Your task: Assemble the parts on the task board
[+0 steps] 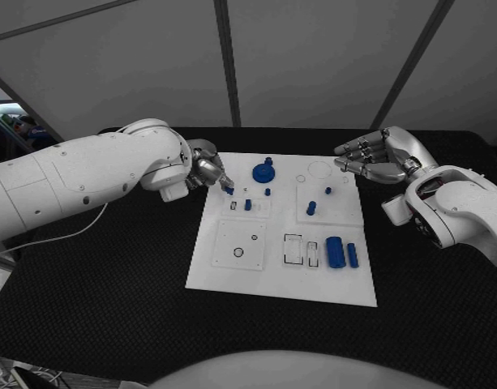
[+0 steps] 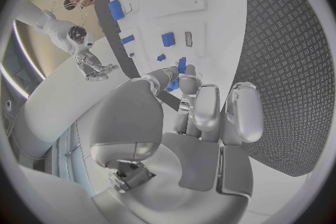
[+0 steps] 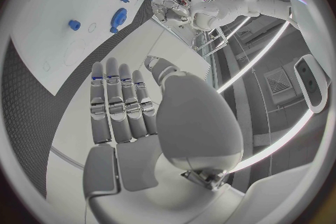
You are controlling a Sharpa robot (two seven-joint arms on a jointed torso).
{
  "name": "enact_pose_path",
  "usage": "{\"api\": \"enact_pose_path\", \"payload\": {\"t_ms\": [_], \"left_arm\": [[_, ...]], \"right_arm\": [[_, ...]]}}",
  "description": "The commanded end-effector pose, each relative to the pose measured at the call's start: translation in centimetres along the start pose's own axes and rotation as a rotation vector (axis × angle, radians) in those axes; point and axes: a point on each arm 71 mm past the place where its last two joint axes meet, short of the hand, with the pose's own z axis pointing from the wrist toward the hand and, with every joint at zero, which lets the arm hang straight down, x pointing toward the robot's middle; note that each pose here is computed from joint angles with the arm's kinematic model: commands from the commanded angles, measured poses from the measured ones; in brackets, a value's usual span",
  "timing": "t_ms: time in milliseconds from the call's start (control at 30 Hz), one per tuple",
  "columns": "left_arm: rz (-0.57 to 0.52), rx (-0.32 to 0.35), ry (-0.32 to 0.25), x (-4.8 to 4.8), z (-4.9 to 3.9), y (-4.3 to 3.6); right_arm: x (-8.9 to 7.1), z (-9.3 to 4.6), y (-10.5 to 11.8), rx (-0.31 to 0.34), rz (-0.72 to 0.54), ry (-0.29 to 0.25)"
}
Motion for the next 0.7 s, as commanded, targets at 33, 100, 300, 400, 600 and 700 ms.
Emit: {"api": "enact_pose_path", "payload": {"t_ms": [33,100,300,400,600,700], "left_arm": [[0.027,0.009,-0.063,0.12,-0.1,-0.2],[0.038,0.01,-0.06,0.68,-0.07,-0.16],[0.062,0.014,-0.049,1.79,0.07,-0.26],[0.079,0.015,-0.045,2.02,0.08,-0.35],[0.117,0.012,-0.032,2.36,0.13,-0.42],[0.129,0.008,-0.025,2.48,0.2,-0.34]], "right_arm": [[0.0,0.0,0.1,-0.008,0.002,-0.001],[0.0,0.0,0.2,-0.009,0.002,-0.001],[0.0,0.1,0.2,-0.009,0.002,0.0],[0.0,0.1,0.2,-0.009,0.002,0.0],[0.0,0.1,0.2,-0.009,0.003,0.0],[0.0,0.1,0.2,-0.009,0.003,0.001]]}}
